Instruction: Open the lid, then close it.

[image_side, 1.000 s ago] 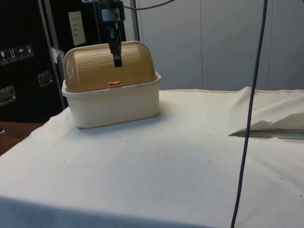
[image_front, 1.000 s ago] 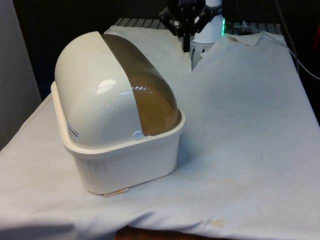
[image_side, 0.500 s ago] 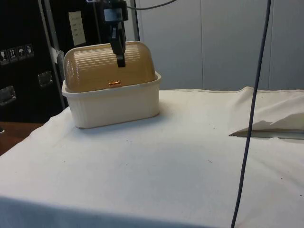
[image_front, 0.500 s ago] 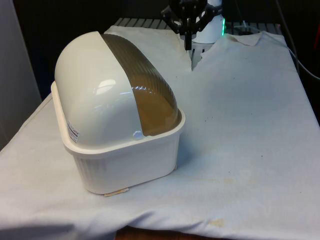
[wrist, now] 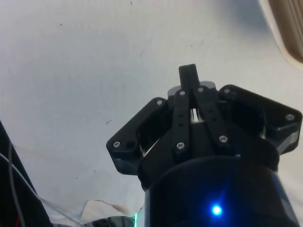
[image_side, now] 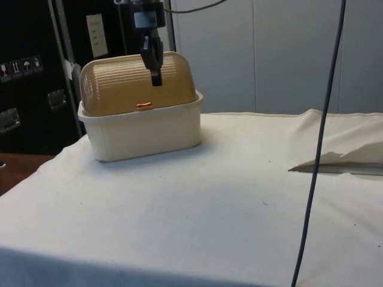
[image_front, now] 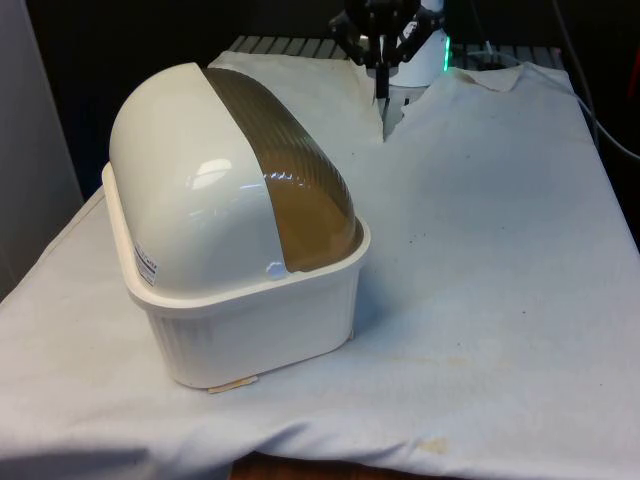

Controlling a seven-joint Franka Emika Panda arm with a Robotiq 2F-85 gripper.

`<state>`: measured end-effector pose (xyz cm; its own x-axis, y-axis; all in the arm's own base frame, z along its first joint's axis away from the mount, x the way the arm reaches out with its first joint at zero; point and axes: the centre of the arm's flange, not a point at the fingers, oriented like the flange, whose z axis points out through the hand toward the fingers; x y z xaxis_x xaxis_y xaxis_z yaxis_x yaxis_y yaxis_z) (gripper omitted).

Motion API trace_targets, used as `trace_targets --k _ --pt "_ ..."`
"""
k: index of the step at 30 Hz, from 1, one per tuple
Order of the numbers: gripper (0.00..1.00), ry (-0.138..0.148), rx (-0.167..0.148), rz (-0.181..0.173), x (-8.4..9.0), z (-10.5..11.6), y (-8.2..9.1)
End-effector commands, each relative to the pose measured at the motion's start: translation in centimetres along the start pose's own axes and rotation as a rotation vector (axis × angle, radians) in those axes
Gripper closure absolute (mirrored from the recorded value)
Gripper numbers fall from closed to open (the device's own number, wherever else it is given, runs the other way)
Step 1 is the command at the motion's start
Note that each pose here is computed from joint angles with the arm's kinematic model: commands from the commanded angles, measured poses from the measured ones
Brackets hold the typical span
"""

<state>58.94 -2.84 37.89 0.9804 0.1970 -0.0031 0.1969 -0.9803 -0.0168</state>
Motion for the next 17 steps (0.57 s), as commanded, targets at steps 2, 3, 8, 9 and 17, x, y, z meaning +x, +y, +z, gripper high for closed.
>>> trace_targets --k 2,3,8,9,17 --pt "1.0 0.01 -0.002 0.016 -0.23 -0.12 -0.15" --pt "1.0 0.01 -0.002 0.02 -0.26 -0.14 -0.28" --pt "1.0 -0.001 0.002 0.036 -0.38 -0.04 -0.31" --pt "1.0 0.01 0.0 0.048 -0.54 -0.1 -0.5" --pt "1.0 -0.003 0.004 0.068 -0.7 -0.03 -0.37"
